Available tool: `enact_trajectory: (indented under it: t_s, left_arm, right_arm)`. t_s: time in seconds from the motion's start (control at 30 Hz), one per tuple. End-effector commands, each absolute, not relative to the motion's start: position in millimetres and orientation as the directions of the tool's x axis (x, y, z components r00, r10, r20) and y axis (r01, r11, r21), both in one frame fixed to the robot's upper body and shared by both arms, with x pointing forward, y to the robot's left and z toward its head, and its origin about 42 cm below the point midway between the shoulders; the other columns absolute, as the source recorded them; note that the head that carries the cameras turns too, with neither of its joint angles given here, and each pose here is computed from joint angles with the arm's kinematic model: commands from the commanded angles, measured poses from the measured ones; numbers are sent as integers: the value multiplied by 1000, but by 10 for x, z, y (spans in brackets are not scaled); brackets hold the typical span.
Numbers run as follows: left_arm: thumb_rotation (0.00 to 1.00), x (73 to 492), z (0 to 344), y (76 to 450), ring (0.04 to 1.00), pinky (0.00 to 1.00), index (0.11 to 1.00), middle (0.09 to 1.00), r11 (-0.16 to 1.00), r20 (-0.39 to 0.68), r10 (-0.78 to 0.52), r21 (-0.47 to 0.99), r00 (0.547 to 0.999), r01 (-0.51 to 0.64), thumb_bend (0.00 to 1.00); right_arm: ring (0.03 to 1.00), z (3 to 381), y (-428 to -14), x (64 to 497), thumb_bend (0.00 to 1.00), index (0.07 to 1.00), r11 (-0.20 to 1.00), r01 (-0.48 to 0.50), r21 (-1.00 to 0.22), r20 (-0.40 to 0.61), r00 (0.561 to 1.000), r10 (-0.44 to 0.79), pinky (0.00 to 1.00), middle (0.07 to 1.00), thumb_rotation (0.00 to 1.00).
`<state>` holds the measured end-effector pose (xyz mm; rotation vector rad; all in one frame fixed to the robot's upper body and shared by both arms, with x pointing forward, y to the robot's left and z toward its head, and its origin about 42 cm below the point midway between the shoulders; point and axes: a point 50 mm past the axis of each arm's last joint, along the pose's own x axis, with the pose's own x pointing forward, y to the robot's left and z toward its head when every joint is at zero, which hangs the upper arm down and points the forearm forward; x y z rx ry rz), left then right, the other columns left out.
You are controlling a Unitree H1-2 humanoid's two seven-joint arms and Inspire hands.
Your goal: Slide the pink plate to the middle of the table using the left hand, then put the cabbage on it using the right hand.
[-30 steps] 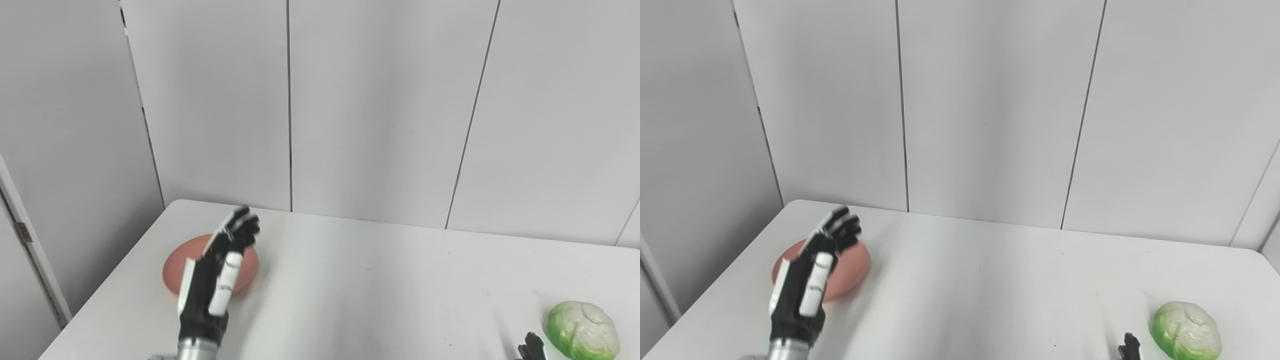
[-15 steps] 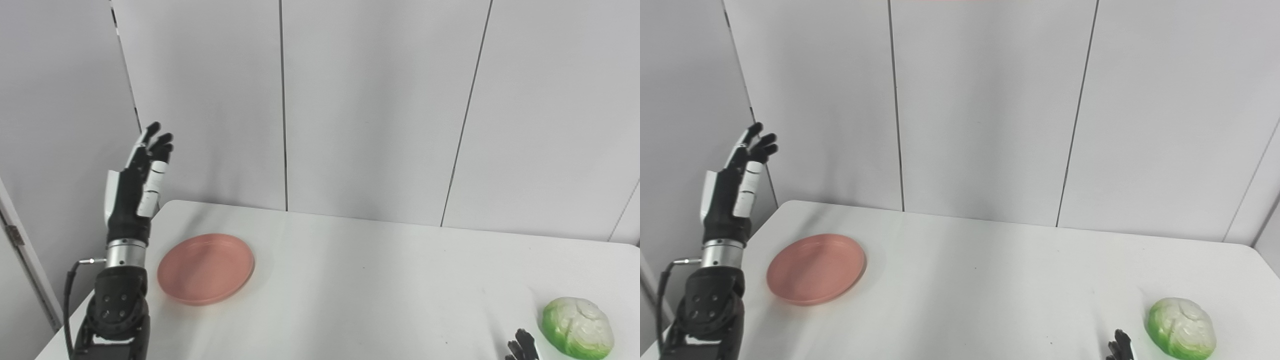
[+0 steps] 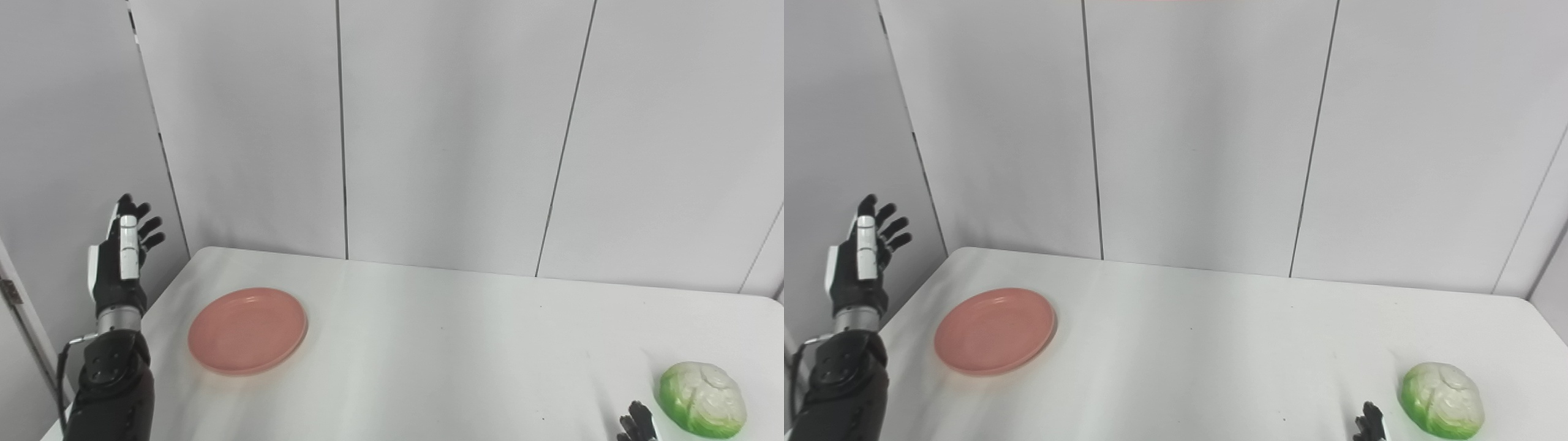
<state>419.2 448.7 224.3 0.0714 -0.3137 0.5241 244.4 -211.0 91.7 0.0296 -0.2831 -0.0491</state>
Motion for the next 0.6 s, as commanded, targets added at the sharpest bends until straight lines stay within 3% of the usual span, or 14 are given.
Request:
enact_trajectory:
  t_s: [0.0, 0.27, 0.57]
  left_arm:
    - [1000, 4244, 2559, 4649, 944, 993, 898, 934, 847, 375, 490, 7, 787, -531, 786]
    - [972, 4344, 2197, 4823, 982, 1000, 910, 951, 831, 249, 541, -11, 803, -556, 852]
    - [968, 4378, 1870, 4764, 959, 999, 914, 933, 849, 162, 519, 16, 839, -528, 797]
  right_arm:
    - [964, 794, -2031, 2381, 632, 933, 999, 32, 40, 238, 970, -41, 966, 970, 1000]
    - [966, 804, -2020, 2369, 646, 940, 998, 36, 42, 238, 970, -45, 966, 972, 1000]
    - [948, 825, -2027, 2337, 649, 932, 999, 34, 38, 245, 969, -43, 939, 957, 1000]
